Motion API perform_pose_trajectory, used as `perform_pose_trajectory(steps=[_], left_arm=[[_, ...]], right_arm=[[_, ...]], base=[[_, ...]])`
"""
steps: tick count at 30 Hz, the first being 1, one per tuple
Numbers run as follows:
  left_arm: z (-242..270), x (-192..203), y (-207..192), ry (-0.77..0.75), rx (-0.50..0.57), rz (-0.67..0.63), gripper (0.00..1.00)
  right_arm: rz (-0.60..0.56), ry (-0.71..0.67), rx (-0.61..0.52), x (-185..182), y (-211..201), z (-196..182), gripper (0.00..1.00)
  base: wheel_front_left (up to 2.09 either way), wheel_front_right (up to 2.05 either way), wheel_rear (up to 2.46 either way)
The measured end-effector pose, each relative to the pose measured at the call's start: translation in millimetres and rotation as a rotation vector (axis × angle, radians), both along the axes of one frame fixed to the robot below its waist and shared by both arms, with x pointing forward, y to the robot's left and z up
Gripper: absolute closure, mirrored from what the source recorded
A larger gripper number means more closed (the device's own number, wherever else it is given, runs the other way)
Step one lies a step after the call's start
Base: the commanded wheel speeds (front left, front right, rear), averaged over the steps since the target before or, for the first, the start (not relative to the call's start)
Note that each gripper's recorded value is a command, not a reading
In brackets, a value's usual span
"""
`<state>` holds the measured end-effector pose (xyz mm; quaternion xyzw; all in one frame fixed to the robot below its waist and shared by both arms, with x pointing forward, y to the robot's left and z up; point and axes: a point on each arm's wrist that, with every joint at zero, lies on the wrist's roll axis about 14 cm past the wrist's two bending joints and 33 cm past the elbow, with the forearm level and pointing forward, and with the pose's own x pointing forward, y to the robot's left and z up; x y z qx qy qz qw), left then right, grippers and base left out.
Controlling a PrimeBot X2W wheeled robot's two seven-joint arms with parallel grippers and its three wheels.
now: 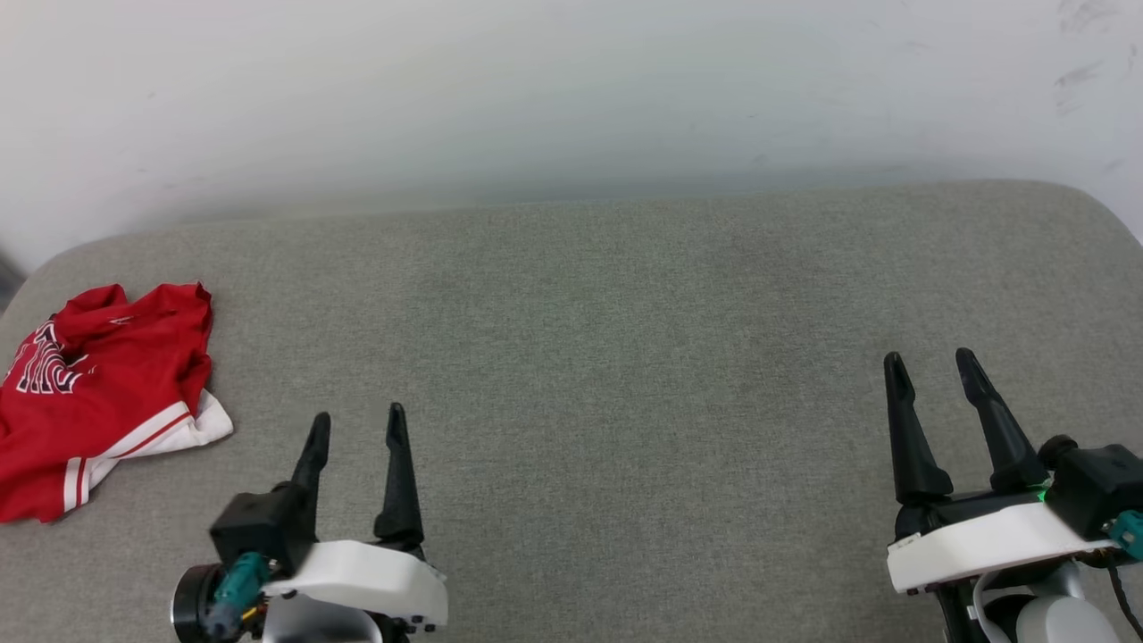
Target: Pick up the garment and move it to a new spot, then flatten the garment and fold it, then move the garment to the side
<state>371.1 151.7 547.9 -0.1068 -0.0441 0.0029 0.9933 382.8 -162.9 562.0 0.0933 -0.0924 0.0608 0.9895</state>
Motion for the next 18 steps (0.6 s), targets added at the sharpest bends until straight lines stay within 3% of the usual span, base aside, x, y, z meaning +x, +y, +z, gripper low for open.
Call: perform_pose_trajectory(steps=[9, 18], left_arm=[[-2.9, -5.6, -18.7, -0.021, 0.166, -0.016, 0.00], [11.8, -7.9, -22.5, -0.071, 0.141, 0.000, 0.00]], right_arm=[[0.002, -0.021, -0.134, -2.2, 5.9, -1.0, 0.00], [-0.006, -0.054, -0.174, -3.1, 5.0, 5.7, 0.00]], base=[[0.00, 0.00, 0.00], [0.00, 0.00, 0.00]])
